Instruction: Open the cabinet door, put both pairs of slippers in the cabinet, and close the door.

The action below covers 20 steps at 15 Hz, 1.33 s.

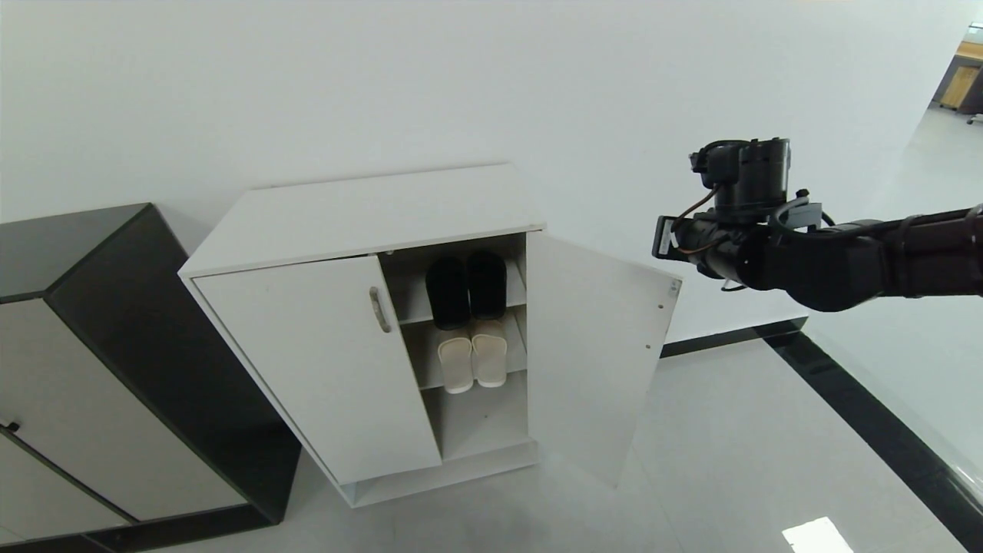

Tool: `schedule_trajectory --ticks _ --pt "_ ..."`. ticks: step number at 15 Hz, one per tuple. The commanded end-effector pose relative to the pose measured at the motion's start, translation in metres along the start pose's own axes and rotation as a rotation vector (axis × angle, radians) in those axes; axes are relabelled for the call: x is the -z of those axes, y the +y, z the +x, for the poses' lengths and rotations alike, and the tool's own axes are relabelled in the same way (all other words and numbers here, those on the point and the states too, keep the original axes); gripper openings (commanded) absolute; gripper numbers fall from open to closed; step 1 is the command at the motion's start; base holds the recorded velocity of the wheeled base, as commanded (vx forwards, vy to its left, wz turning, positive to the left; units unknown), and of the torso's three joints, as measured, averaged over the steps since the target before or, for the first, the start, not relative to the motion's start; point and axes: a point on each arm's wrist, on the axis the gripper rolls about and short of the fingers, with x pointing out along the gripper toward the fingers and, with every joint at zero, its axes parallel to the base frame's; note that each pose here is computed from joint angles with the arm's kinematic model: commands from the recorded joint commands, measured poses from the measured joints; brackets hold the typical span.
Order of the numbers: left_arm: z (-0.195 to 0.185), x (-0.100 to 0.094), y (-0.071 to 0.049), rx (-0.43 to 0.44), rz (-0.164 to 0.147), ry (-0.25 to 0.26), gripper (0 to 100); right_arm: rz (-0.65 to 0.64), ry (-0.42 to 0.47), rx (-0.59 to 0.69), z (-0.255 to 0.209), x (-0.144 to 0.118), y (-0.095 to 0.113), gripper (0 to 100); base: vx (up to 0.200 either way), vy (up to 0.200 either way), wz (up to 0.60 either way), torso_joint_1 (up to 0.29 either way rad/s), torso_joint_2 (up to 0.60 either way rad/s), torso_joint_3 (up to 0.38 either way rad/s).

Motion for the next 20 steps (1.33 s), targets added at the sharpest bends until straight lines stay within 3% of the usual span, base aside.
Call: schedule_trajectory --ticks 1,13,20 --pt "0.0 0.0 0.0 0.0 0.0 0.001 0 -0.012 0.031 0.019 0.025 0.021 0.001 0 0.0 0.0 0.0 0.0 0.0 0.0" --pt "0.0 0.0 0.0 0.0 0.0 0.0 0 -0.026 0.07 0.046 0.047 0.04 -0.002 0 0.0 0.0 0.0 0.0 0.0 0.0" --pt "0.0 0.0 0.0 0.0 0.0 0.0 0 -0.047 0.079 -0.133 -0.048 0.029 0.039 0 0.0 0.0 0.0 0.0 0.0 0.0"
